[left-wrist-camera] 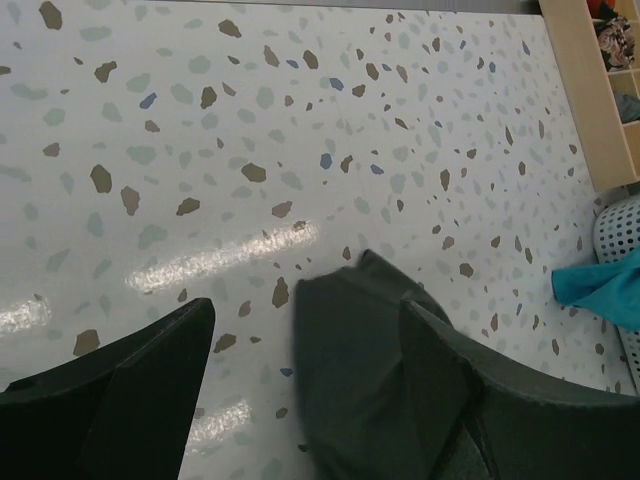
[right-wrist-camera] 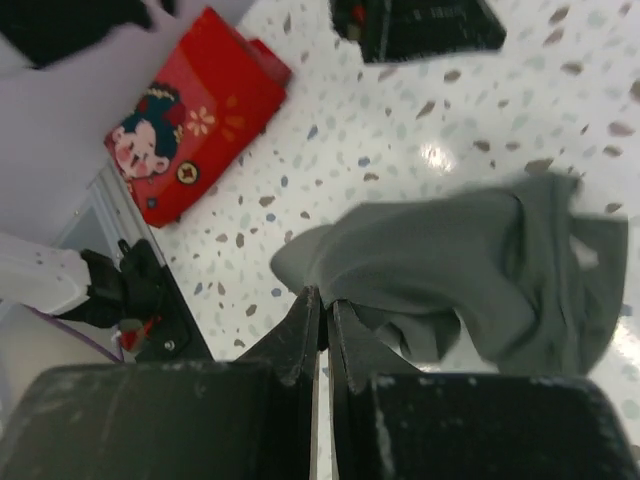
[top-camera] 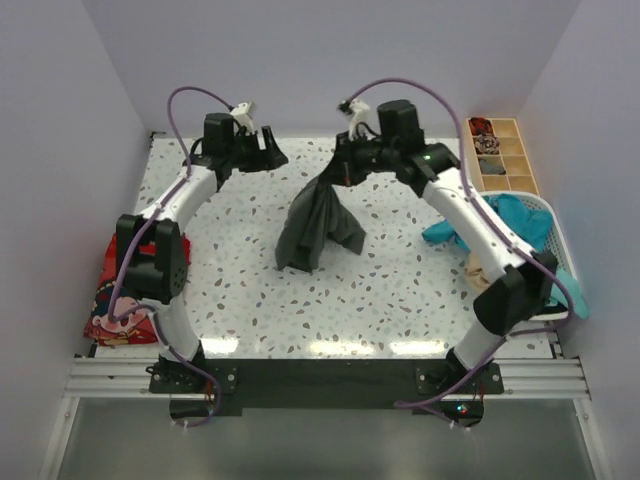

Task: Fold and stack the t-shirts
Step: Move the tshirt to the center of the board

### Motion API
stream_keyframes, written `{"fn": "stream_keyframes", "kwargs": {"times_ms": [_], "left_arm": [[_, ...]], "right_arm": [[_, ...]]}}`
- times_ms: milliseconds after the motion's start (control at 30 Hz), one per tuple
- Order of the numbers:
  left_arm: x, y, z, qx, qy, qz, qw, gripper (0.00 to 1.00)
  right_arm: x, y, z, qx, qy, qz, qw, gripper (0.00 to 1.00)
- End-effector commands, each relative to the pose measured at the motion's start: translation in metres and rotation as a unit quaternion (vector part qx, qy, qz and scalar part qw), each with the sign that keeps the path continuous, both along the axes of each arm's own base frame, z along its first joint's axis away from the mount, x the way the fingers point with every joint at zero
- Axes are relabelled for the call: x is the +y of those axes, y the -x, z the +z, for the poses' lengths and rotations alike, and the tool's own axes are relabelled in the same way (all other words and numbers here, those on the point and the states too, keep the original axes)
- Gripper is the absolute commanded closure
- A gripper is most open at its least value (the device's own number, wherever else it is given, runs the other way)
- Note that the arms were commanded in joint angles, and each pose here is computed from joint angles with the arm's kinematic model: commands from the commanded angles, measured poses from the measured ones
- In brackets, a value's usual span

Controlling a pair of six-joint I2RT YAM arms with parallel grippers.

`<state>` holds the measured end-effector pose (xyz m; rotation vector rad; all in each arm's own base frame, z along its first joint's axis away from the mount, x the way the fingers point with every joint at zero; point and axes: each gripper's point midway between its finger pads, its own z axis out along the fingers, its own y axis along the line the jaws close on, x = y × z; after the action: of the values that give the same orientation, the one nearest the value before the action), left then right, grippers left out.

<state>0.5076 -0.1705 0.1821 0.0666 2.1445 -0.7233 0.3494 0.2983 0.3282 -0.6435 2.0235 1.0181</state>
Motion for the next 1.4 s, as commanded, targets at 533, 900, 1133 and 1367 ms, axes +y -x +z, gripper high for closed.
{"fn": "stream_keyframes", "kwargs": {"times_ms": [533, 900, 1133, 1367], "left_arm": [[0.007, 0.013, 0.010, -0.023, 0.021, 0.002, 1.000, 0.16], [-0.001, 0.015, -0.005, -0.011, 0.016, -0.016, 1.000, 0.17], [-0.003, 0.015, -0.012, -0.003, 0.016, -0.020, 1.000, 0.17], [-0.003, 0.014, -0.016, 0.000, 0.014, -0.022, 1.000, 0.17]], "right_arm": [[-0.219, -0.047, -0.175, 0.075, 0.422, -0.443, 0.787, 0.25], [-0.288, -0.006, -0.203, 0.063, 0.547, -0.517, 0.655, 0.19], [-0.321, -0.002, -0.226, 0.086, 0.573, -0.520, 0.628, 0.16], [-0.333, -0.009, -0.233, 0.098, 0.566, -0.529, 0.625, 1.00]]}}
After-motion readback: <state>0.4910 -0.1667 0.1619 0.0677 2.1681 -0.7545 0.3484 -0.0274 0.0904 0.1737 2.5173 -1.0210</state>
